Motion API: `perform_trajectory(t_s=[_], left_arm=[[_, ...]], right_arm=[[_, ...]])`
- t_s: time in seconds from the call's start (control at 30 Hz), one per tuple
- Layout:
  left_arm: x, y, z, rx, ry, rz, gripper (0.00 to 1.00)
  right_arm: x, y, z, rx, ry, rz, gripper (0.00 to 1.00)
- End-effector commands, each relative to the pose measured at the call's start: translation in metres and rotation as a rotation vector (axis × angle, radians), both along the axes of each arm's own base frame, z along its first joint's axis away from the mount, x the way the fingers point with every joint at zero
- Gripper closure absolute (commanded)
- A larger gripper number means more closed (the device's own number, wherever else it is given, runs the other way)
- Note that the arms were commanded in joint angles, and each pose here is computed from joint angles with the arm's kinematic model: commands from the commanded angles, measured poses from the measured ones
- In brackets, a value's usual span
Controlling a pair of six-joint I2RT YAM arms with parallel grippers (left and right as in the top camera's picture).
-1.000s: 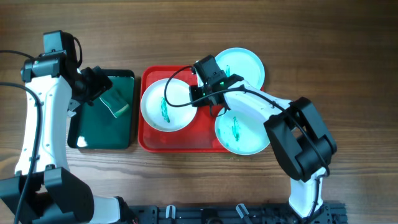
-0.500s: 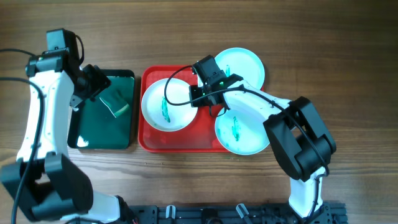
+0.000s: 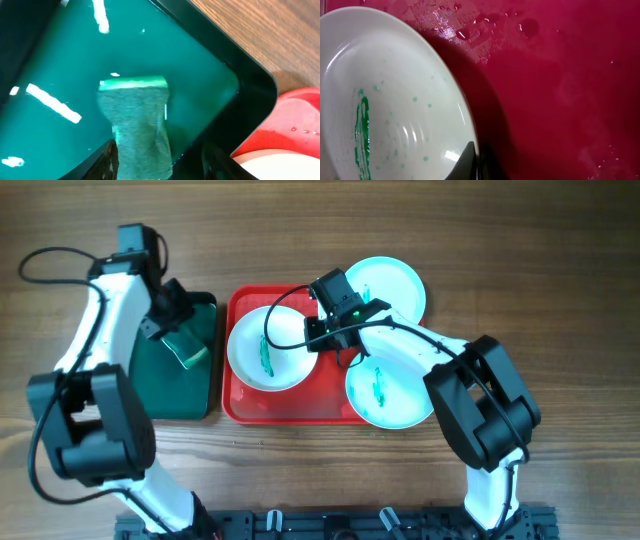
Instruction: Clean dirty plates on tray and stack at the side
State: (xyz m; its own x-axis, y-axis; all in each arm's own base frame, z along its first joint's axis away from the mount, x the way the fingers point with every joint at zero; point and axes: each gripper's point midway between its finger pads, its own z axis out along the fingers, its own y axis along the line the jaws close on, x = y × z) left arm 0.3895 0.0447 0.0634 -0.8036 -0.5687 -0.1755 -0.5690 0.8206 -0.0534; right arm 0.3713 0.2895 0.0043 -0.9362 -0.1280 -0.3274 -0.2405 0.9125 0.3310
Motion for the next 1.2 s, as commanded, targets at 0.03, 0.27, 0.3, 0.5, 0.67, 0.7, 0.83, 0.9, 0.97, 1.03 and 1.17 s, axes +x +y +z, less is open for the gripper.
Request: perform_trajectory(t_s=[0.03,0.27,0.3,0.5,0.67,0.7,0.83,0.9,0.97,1.03,1.17], left_arm=[[0.001,0.004,-0.022,0.031,0.053,-0.009,0.51],[-0.004,0.005,-0.036,0.034,0.099,0.008,0.60],[-0.005,0.005,-0.036,0.034,0.100,0.008,0.61],[-0.008,0.005,-0.038,0.033,0.110,0.007,0.74],[-0.018,0.004,-0.052,0.031,0.134,0.007,0.75],[-0.019,0.004,-0.054,0.031,0.133,0.006,0.75],[-0.021,0.003,-0.057,0.030,0.136,0.006,0.75],[-0.021,0.002,-0.057,0.029,0.137,0.002,0.75],[-0.021,-0.001,-0.057,0.026,0.139,-0.004,0.74],[-0.023,-0.005,-0.057,0.027,0.146,-0.014,0.68],[-0.029,-0.013,-0.057,0.026,0.172,-0.035,0.50]], right_arm=[[-0.003,-0.007,-0.015,-0.044,0.028,-0.014,0.96],[-0.002,-0.008,-0.015,-0.053,0.023,-0.020,0.96],[-0.002,-0.008,-0.015,-0.054,0.022,-0.021,0.96],[-0.002,-0.009,-0.016,-0.058,0.020,-0.023,0.96],[-0.002,-0.009,-0.016,-0.058,0.020,-0.023,0.96],[-0.002,-0.009,-0.016,-0.058,0.019,-0.023,0.96],[-0.002,-0.009,-0.016,-0.058,0.020,-0.023,0.96],[-0.002,-0.009,-0.016,-0.058,0.019,-0.023,0.96],[-0.002,-0.009,-0.016,-0.058,0.019,-0.023,0.96],[-0.002,-0.009,-0.016,-0.058,0.019,-0.023,0.96],[-0.002,-0.009,-0.016,-0.058,0.019,-0.023,0.96]])
